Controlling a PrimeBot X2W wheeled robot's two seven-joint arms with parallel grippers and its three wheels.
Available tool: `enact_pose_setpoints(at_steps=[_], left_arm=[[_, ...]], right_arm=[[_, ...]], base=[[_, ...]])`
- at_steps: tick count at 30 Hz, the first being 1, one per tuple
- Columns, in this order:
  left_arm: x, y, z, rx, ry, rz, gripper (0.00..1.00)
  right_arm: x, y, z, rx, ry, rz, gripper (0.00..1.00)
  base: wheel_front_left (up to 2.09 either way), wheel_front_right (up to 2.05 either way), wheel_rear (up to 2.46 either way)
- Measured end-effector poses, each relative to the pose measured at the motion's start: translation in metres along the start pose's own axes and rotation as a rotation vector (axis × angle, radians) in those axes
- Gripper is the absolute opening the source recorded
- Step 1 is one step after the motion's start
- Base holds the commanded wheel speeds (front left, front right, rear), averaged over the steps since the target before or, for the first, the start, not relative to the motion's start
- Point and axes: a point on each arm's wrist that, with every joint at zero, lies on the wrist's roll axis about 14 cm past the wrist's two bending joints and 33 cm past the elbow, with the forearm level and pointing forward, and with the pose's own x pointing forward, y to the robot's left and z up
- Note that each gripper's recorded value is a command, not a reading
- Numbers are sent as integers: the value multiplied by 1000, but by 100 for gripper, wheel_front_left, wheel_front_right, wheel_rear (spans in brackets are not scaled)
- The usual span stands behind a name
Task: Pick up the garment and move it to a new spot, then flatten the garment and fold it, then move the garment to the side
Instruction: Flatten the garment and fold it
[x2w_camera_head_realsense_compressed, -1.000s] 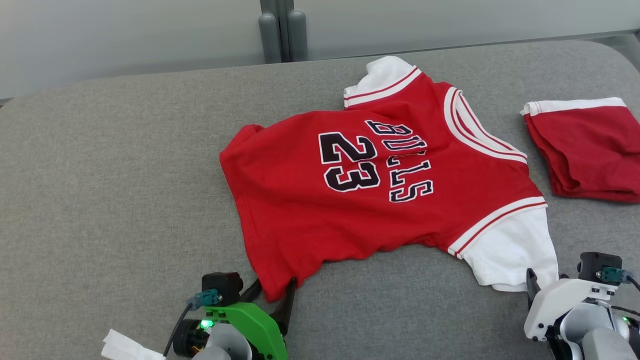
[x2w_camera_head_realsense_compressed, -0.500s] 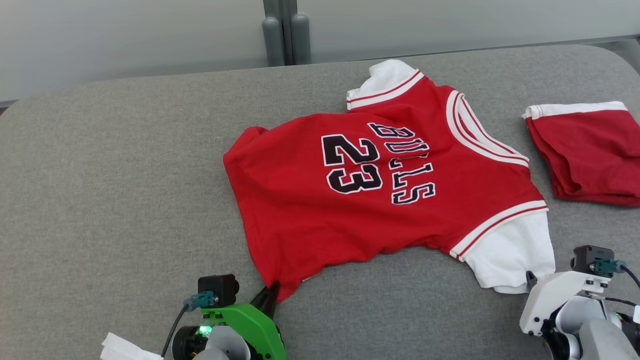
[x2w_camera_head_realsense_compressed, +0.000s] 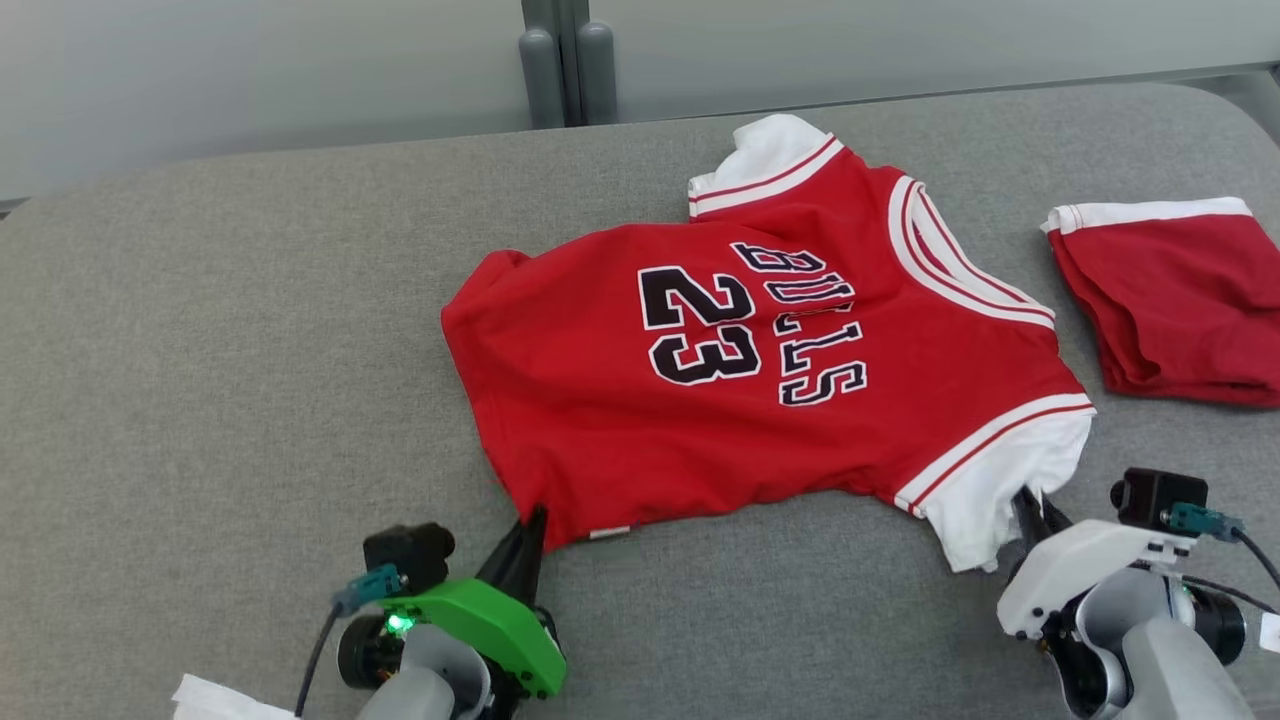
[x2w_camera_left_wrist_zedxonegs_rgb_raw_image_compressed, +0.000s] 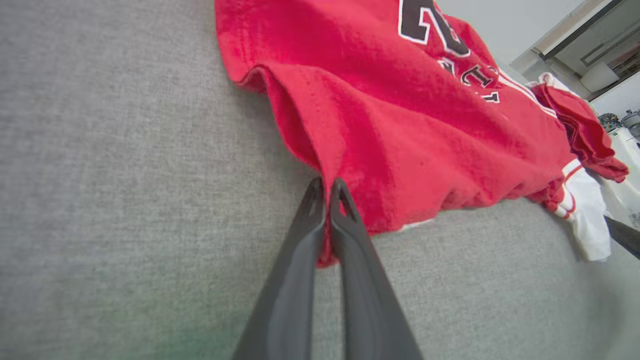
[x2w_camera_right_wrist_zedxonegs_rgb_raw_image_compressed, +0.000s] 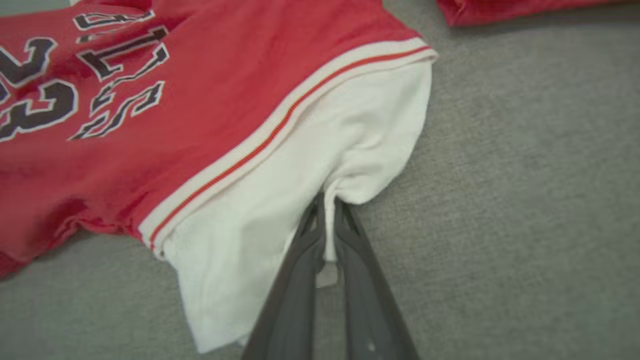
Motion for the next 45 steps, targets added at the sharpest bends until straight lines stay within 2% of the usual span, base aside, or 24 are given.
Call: enact_pose_setpoints(at_steps=[8,13,17,20,25,30,34,37,40,43,45], left_arm=[[14,-39,97,-32,-275,-147,0],[19,-62,163,-15,-400,-244,0],[20,-82,214,18,-463,-325,0],[22,-89,254,26,-508,-359,0],[39,-82,288,41,-519,-360,0],[70,-69,309,25,-537,-340,0],[96,-48,326,41,-605,-294,0],[111,-37,342,72,-696,-272,0],[118,-39,364,63,-804,-292,0],[111,-55,395,55,-925,-352,0],[99,-67,415,45,-1007,-406,0]], right_arm=[[-13,33,118,-28,-393,135,0],[-36,59,198,-112,-619,222,0],[-59,82,256,-189,-758,282,0],[-70,104,291,-196,-825,346,0],[-57,122,320,-221,-828,379,0],[-6,120,323,-247,-755,329,0],[31,109,337,-166,-796,271,0],[48,106,354,-94,-895,242,0],[47,99,384,-25,-1048,217,0],[27,101,423,18,-1207,226,0],[-10,106,452,20,-1372,242,0]], base=[[0,0,0],[0,0,0],[0,0,0],[0,0,0],[0,0,0],[0,0,0],[0,0,0],[0,0,0],[0,0,0],[0,0,0],[0,0,0]])
